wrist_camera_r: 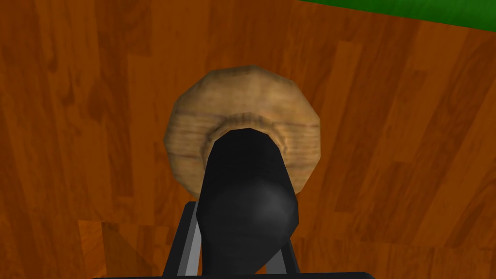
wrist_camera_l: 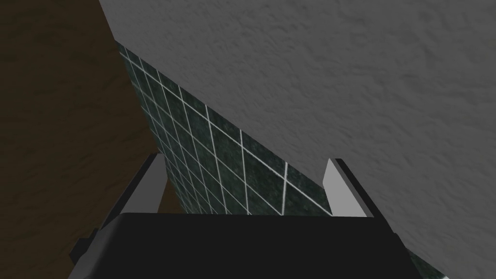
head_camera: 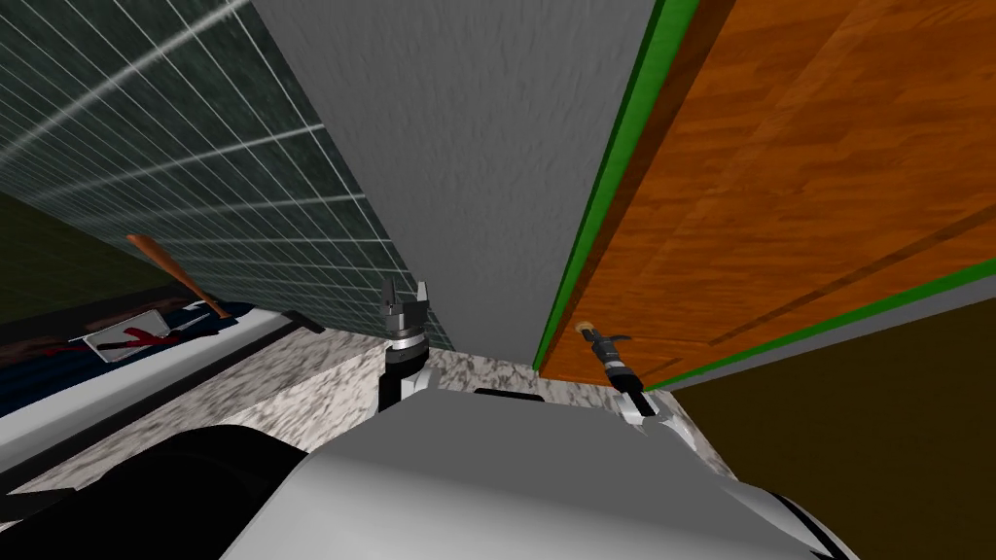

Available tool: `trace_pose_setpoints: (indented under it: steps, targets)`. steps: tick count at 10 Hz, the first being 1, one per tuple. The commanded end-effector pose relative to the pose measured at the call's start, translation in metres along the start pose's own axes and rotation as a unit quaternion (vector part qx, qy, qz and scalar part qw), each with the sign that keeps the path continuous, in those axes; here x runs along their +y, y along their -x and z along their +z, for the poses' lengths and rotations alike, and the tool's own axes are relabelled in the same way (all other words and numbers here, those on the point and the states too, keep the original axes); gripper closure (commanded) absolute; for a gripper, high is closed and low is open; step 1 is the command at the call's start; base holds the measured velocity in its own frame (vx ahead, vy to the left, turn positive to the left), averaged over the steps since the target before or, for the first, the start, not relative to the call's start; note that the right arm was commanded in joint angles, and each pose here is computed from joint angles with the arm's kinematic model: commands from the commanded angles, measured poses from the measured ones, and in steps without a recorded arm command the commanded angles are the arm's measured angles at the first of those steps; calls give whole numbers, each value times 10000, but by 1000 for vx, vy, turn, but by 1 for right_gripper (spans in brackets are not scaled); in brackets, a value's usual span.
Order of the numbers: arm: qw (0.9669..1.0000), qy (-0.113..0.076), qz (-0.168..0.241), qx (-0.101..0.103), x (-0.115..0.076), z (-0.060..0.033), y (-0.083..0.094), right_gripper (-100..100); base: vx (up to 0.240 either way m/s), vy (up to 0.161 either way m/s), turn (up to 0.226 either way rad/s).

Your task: Pull the door open

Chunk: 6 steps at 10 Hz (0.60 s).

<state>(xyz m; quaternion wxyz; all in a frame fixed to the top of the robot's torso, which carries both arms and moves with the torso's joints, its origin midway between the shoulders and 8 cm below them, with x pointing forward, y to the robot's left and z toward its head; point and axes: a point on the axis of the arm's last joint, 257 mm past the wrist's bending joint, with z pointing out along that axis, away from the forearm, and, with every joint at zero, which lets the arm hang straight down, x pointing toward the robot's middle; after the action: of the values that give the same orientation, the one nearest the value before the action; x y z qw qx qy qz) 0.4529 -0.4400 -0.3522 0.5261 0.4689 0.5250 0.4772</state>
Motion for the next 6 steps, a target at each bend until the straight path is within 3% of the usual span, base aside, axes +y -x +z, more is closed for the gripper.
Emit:
trace_pose_setpoints:
  steps: [1, 5, 6]
  targets:
    - [9999, -8, 4, 139, -20, -99, -14, 100, -243, -63, 93]
    - [9990, 4, 15, 447, -18, -271, -38, 100, -181, -80, 99]
    - [9993, -27, 20, 379, -44, -247, -30, 100, -87, -39, 27]
